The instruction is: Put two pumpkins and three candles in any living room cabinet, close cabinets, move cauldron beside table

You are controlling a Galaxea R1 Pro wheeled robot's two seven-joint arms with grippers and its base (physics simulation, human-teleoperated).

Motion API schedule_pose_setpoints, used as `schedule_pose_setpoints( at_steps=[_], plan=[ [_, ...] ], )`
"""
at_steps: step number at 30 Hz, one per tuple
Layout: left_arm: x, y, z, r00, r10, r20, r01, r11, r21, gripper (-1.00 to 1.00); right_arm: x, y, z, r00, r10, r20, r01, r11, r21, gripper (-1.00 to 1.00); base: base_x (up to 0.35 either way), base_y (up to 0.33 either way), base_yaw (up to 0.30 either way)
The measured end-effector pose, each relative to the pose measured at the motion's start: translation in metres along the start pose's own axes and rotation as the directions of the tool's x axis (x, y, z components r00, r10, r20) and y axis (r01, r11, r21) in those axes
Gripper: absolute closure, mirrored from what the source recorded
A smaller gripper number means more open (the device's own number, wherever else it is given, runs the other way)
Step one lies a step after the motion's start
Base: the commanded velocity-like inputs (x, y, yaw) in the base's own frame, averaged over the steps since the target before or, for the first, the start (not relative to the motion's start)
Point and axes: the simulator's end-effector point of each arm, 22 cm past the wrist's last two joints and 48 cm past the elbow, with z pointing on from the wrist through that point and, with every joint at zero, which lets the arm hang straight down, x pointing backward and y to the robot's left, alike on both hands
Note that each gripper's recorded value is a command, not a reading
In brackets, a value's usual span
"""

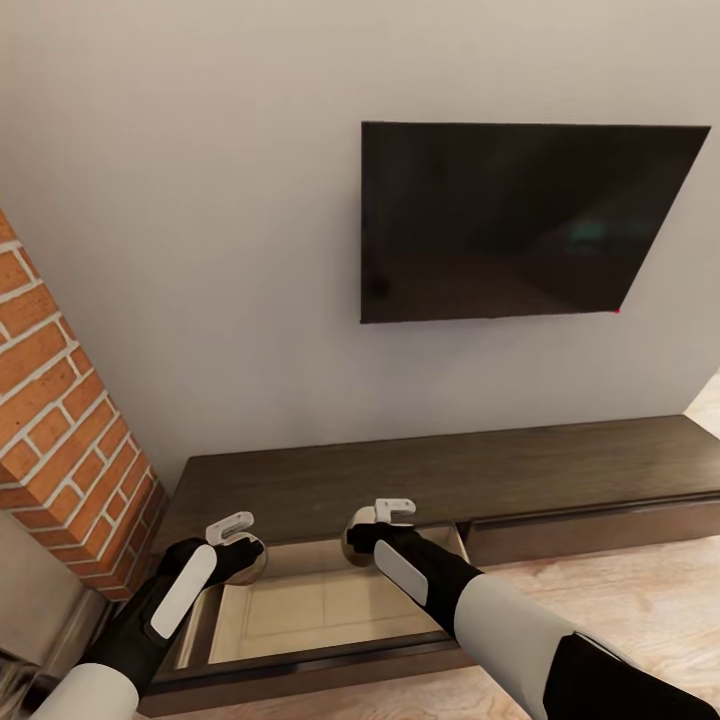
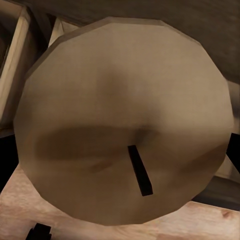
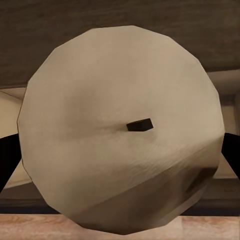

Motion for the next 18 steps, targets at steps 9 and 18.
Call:
schedule_pose_setpoints(
  at_steps=[9, 18],
  plan=[
    [0.002, 0.003, 0.011, 1.0, -0.001, 0.001, 0.001, 1.0, -0.002, 1.0, 0.004, 0.0, 0.01, 1.0, -0.005, 0.005, 0.005, 1.0, -0.003, 1.0, 0.0, 0.0, 0.0],
    [0.006, 0.006, 0.022, 1.0, -0.002, 0.001, 0.002, 1.0, -0.004, 1.0, 0.003, -0.001, 0.02, 0.999, 0.001, 0.033, -0.001, 1.0, -0.003, 1.0, 0.0, 0.0, 0.0]
  ],
)
